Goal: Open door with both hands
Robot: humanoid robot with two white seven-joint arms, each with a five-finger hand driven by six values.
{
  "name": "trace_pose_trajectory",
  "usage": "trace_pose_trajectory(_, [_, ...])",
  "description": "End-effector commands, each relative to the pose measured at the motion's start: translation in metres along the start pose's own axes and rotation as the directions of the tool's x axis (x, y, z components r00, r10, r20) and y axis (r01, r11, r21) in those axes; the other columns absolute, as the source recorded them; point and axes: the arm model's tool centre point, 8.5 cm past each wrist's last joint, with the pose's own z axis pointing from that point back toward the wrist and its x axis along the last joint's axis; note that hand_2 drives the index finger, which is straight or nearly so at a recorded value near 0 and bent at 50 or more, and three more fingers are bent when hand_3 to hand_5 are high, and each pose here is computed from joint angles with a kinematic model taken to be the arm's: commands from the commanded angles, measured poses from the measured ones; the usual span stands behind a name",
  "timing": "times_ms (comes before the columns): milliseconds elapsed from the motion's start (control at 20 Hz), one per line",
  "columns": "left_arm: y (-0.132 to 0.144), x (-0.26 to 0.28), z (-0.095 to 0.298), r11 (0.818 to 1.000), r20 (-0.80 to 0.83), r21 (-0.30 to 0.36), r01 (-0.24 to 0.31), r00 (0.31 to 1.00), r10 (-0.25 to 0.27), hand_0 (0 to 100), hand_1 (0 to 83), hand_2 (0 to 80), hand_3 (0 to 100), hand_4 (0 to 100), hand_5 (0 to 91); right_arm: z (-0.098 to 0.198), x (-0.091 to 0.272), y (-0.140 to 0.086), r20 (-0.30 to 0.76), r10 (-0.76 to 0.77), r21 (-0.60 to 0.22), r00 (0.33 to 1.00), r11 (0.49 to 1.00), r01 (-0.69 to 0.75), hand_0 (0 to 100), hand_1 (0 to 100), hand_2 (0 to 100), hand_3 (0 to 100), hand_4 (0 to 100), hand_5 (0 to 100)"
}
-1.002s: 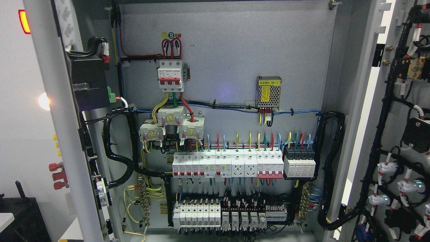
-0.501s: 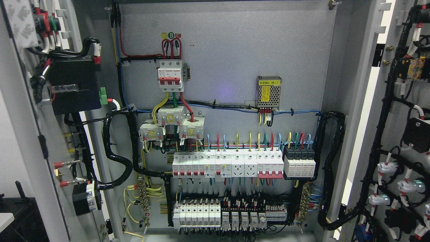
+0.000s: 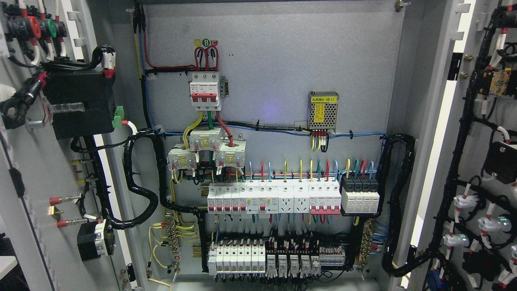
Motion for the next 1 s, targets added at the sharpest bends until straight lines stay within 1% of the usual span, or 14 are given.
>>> trace_pose_trajectory(0, [-0.003, -0.011, 0.001, 1.000, -0.032, -0.006, -0.009, 0.999, 0.009, 0, 0.0, 0.0, 0, 3, 0.0, 0.003, -0.011, -0.004, -0.017, -0.003, -0.021, 1.000, 1.000, 0.002, 0, 0, 0, 0, 0, 0])
trace_pose_trajectory(200, [-0.003, -0.011, 0.001, 1.000, -0.032, -0.006, -0.009, 0.999, 0.009, 0, 0.0, 0.0, 0, 3, 0.0, 0.021, -0.016, -0.015, -0.001, -0.024, -0.105, 1.000, 0.994, 0.023, 0, 0, 0, 0, 0, 0])
trace_pose_trajectory(301, [-0.003, -0.012, 0.002, 1.000, -0.033, -0.006, -0.009, 0.999, 0.009, 0, 0.0, 0.0, 0, 3, 0.0, 0.031, -0.021, -0.023, -0.011, -0.010, -0.189, 1.000, 0.982, 0.008, 0, 0, 0, 0, 0, 0])
trace_pose_trajectory(351, [-0.002, -0.010, 0.001, 1.000, -0.030, -0.006, -0.009, 1.000, 0.008, 0, 0.0, 0.0, 0, 3, 0.0, 0.037, -0.023, -0.029, -0.020, 0.002, -0.235, 1.000, 0.972, -0.007, 0, 0, 0, 0, 0, 0])
trace_pose_trajectory(501, [-0.002, -0.009, 0.001, 1.000, -0.027, -0.005, -0.008, 1.000, 0.008, 0, 0.0, 0.0, 0, 3, 0.0, 0.052, -0.023, -0.042, -0.024, 0.010, -0.302, 1.000, 0.953, -0.017, 0, 0, 0, 0, 0, 0])
trace_pose_trajectory(651, [-0.002, -0.010, 0.001, 1.000, -0.030, -0.006, -0.009, 1.000, 0.008, 0, 0.0, 0.0, 0, 3, 0.0, 0.074, -0.019, -0.056, 0.029, 0.033, -0.416, 0.999, 0.909, -0.018, 0, 0, 0, 0, 0, 0])
trace_pose_trajectory(751, [-0.003, -0.004, 0.000, 1.000, -0.021, -0.007, -0.003, 1.000, 0.003, 0, 0.0, 0.0, 0, 3, 0.0, 0.089, -0.026, -0.059, 0.020, 0.049, -0.471, 0.999, 0.882, -0.034, 0, 0, 0, 0, 0, 0])
trace_pose_trajectory(801, [-0.003, -0.001, 0.000, 1.000, -0.011, -0.006, 0.000, 1.000, 0.000, 0, 0.0, 0.0, 0, 3, 0.0, 0.093, -0.030, -0.058, 0.009, 0.054, -0.486, 0.999, 0.873, -0.043, 0, 0, 0, 0, 0, 0])
trace_pose_trajectory(851, [-0.002, 0.005, -0.001, 1.000, 0.012, -0.004, 0.004, 1.000, -0.004, 0, 0.0, 0.0, 0, 3, 0.0, 0.104, -0.037, -0.055, -0.006, 0.063, -0.503, 0.998, 0.862, -0.057, 0, 0, 0, 0, 0, 0])
trace_pose_trajectory(952, [0.000, 0.016, -0.002, 1.000, 0.041, 0.001, 0.017, 0.999, -0.017, 0, 0.0, 0.0, 0, 3, 0.0, 0.119, -0.044, -0.050, -0.010, 0.097, -0.517, 0.995, 0.851, -0.088, 0, 0, 0, 0, 0, 0])
